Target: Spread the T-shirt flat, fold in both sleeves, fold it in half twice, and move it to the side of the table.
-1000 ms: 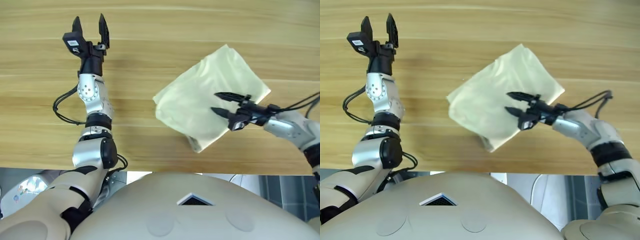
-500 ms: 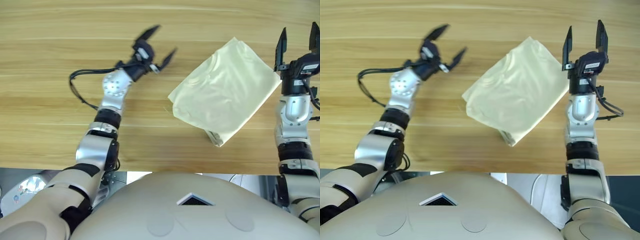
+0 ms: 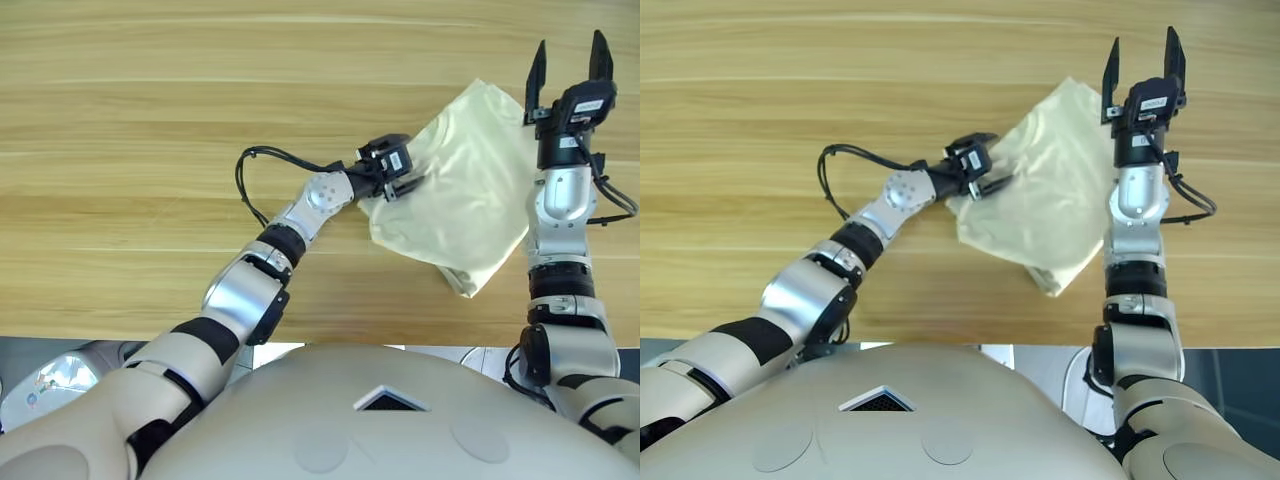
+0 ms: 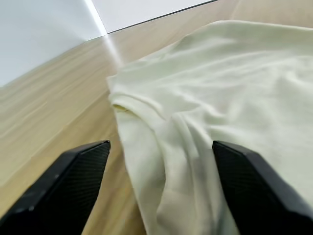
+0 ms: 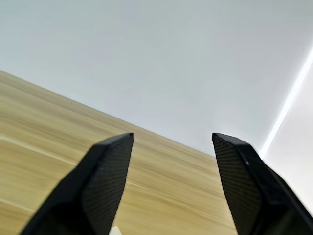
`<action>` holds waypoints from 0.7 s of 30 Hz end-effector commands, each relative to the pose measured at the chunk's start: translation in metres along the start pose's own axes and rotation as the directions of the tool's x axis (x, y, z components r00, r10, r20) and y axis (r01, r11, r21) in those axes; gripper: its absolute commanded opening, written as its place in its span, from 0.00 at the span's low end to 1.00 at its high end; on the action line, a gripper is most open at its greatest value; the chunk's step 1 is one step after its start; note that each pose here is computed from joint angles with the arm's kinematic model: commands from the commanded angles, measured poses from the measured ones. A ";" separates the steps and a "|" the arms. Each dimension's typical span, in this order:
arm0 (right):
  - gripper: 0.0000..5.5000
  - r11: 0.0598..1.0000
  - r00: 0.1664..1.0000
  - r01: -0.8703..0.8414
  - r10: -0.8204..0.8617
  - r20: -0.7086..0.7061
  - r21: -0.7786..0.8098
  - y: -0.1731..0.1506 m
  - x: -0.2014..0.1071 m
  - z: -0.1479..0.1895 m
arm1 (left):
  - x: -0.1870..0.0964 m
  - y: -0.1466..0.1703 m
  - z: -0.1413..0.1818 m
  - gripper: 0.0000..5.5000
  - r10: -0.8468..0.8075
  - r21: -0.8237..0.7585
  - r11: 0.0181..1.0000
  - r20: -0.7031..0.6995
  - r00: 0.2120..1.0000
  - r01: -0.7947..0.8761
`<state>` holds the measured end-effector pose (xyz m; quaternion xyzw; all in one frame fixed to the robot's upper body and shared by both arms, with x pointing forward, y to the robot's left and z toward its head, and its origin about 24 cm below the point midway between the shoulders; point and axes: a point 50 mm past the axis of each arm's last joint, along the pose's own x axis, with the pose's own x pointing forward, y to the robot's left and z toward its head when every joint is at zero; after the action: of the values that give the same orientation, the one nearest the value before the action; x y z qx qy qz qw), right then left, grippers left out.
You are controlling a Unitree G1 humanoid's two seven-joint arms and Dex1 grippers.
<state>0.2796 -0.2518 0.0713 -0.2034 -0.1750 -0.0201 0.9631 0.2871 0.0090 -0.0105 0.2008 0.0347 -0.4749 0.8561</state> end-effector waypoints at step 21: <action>0.54 0.953 0.980 -0.186 0.165 -0.107 -0.238 -0.010 -0.038 -0.014 | -0.140 -0.047 0.011 0.71 0.391 -0.333 0.874 0.046 0.919 -0.355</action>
<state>0.2526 -0.2627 0.0501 -0.3183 -0.1136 0.0347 0.9405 0.1617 0.0940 0.0063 0.0280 0.0620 -0.3193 0.9452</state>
